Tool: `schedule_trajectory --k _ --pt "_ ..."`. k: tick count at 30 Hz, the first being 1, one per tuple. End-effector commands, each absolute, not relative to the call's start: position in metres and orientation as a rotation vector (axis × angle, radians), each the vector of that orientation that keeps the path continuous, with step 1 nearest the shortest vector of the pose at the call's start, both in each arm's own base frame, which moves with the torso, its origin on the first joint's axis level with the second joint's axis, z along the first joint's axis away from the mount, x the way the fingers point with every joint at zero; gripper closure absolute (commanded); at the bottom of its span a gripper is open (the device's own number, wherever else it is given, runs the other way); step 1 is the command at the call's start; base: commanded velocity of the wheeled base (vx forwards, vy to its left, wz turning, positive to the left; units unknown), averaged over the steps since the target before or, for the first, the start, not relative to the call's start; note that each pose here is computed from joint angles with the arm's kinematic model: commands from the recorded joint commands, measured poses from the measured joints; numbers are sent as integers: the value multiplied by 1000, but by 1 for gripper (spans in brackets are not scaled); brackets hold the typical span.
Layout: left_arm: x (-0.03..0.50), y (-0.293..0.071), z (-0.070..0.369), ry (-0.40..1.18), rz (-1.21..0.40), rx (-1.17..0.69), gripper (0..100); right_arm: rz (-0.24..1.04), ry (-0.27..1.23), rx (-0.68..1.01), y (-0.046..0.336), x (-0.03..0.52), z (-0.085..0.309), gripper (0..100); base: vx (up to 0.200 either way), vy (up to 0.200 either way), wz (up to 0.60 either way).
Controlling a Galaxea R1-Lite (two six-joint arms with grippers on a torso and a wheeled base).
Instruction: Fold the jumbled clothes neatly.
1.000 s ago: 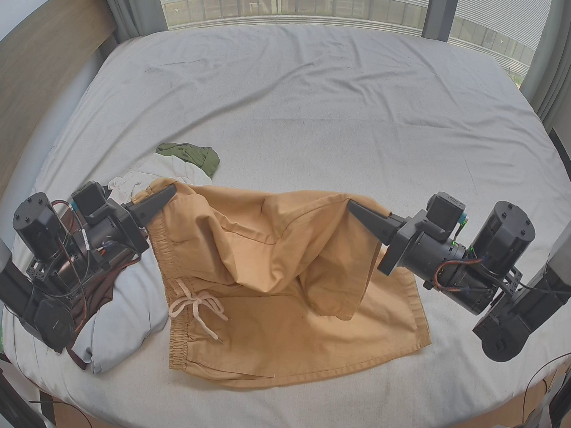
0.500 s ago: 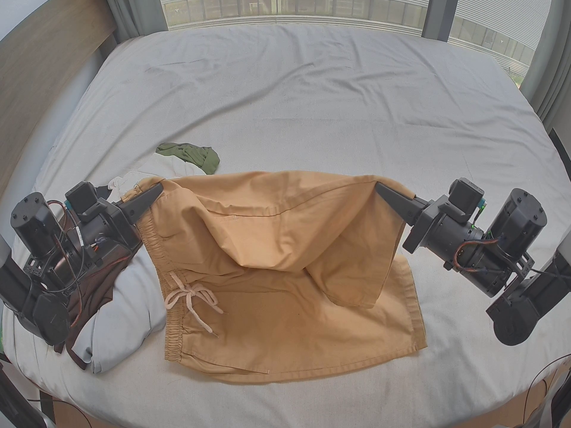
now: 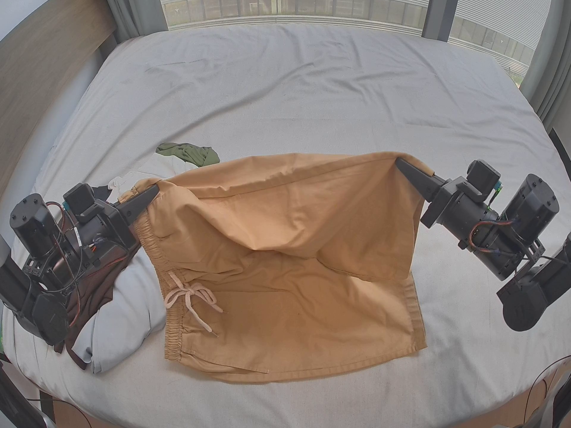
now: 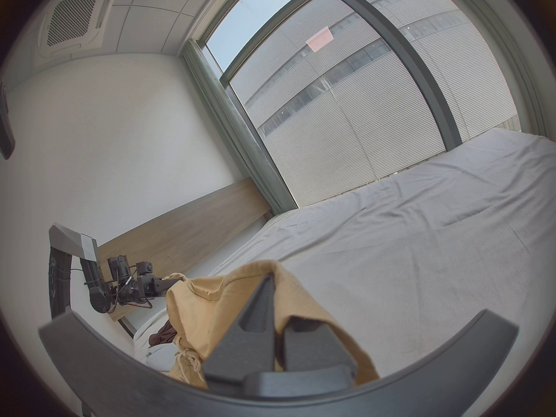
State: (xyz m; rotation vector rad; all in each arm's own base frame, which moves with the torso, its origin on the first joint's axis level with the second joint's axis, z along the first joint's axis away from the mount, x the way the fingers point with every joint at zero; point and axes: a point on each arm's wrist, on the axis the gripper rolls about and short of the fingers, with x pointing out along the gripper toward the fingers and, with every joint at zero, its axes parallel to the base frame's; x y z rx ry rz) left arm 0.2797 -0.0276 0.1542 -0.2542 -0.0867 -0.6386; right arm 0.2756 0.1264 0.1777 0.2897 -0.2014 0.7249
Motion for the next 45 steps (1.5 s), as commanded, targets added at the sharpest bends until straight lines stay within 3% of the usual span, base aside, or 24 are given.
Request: schedule_trajectory --k 1,12,19,32,38,45 --pt "279 -27 154 -85 -634 -255 100 698 -230 288 118 280 184 100 0 0 0" --pt "276 -25 151 -70 -626 -256 100 659 -260 294 103 289 190 100 0 0 0" --pt "257 -25 136 2 -738 -200 100 640 -296 311 96 294 200 100 0 0 0" --pt "269 -15 152 -85 -703 -155 100 637 -317 316 93 293 206 100 0 0 0" --pt "271 -8 147 -77 -676 -134 100 685 -367 354 99 275 227 100 0 0 0" --pt "274 -8 141 -67 -672 -115 100 675 -341 354 97 277 223 100 0 0 0"
